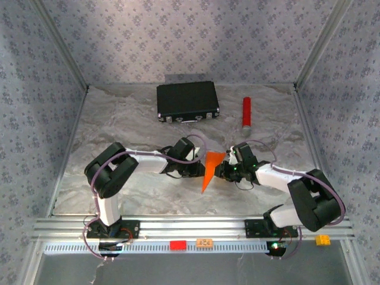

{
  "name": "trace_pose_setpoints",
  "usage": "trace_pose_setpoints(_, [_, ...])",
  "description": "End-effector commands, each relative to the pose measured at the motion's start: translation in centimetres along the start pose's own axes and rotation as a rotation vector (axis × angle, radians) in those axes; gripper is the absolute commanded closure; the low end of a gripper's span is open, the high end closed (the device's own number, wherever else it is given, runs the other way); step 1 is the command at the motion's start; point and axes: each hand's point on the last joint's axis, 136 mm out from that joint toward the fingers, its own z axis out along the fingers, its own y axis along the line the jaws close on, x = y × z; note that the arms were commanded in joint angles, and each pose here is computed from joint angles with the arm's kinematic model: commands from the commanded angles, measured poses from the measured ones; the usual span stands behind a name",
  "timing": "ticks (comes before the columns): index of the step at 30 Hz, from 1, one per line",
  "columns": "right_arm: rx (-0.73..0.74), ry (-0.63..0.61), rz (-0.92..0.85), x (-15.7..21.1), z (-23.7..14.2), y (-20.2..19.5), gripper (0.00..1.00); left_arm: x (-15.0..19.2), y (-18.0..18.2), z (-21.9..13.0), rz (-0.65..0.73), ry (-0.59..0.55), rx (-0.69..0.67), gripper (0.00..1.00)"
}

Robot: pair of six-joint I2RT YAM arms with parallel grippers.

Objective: Fold a paper plane with a square sheet of paper (pick it up from the middle)
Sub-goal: Turn over a paper plane at the center of the table.

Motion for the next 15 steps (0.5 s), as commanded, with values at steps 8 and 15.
trace_pose_setpoints(8, [-0.016,0.034,-0.004,-0.01,0.72,0.7,0.78,0.61,-0.97,0.11,0.018,0.05,0.055,0.82])
trace_pose_setpoints(15, [-0.021,0.044,0.001,0.2,0.84,0.62,0.79,1.16,-0.79,0.35,0.019,0.079,0.053,0.81])
